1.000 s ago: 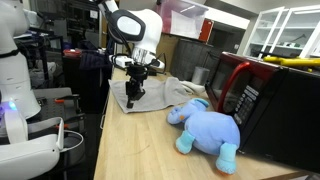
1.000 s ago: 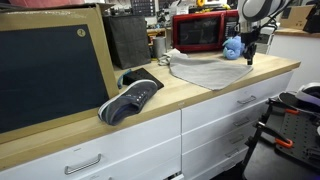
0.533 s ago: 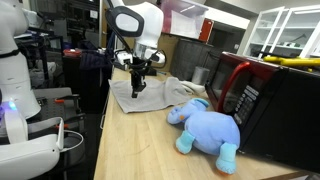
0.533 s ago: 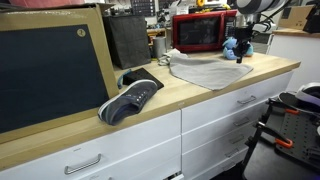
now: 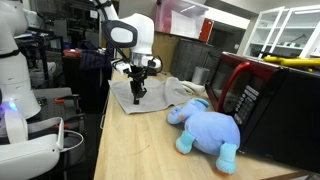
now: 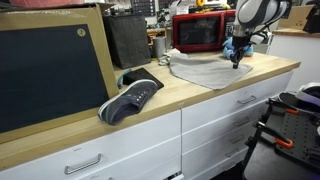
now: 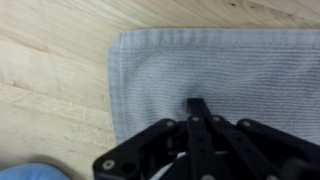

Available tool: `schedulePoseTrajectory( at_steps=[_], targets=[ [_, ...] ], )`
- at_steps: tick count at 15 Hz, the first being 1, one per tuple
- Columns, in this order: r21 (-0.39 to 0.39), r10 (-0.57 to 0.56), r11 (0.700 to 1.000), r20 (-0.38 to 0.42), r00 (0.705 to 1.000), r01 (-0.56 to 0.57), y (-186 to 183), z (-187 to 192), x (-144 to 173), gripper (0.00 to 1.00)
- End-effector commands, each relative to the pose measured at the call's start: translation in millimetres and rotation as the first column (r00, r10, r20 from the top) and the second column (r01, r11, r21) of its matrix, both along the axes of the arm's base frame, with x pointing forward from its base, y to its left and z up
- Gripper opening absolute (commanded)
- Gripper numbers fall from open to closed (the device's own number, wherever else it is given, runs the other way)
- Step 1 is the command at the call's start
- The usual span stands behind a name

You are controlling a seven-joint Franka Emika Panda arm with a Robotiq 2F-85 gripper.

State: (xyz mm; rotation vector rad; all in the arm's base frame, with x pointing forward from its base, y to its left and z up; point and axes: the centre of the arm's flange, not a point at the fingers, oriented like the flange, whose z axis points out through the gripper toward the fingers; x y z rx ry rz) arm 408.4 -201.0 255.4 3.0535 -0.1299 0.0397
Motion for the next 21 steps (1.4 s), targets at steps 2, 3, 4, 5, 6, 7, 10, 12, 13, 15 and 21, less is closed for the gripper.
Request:
schedulePoseTrajectory(
  at_steps=[2, 3, 4, 5, 6, 7, 10, 12, 13, 15, 21],
  targets=[
    [-0.080, 0.016, 0.997, -0.049, 0.999, -0.020, -13.2, -12.9, -12.1, 0.00],
    [-0.092, 0.024, 0.995, -0.071, 0.997, -0.030, -16.6, -9.3, -15.0, 0.00],
    [-0.104, 0.030, 0.994, -0.090, 0.995, -0.040, -19.8, -7.6, -17.9, 0.00],
    [-0.112, 0.038, 0.992, -0.116, 0.993, -0.051, -23.6, -4.5, -21.3, 0.00],
    [-0.118, 0.043, 0.991, -0.134, 0.990, -0.059, -26.6, -3.5, -23.6, 0.00],
    [-0.123, 0.044, 0.990, -0.154, 0.987, -0.063, -29.4, -3.3, -25.4, 0.00],
    [-0.107, 0.039, 0.992, -0.209, 0.977, -0.063, -32.0, 7.1, -25.4, 0.00],
    [-0.073, 0.031, 0.996, -0.239, 0.971, -0.050, -30.4, 19.8, -22.4, 0.00],
    [-0.046, 0.025, 0.998, -0.238, 0.971, -0.037, -28.1, 31.3, -17.8, 0.00],
    [0.026, 0.020, 1.000, -0.202, 0.979, -0.015, -25.4, 53.9, -5.2, 0.26],
    [0.233, -0.137, 0.963, -0.010, 0.990, 0.136, 40.3, 118.9, 73.9, 0.63]
  ],
)
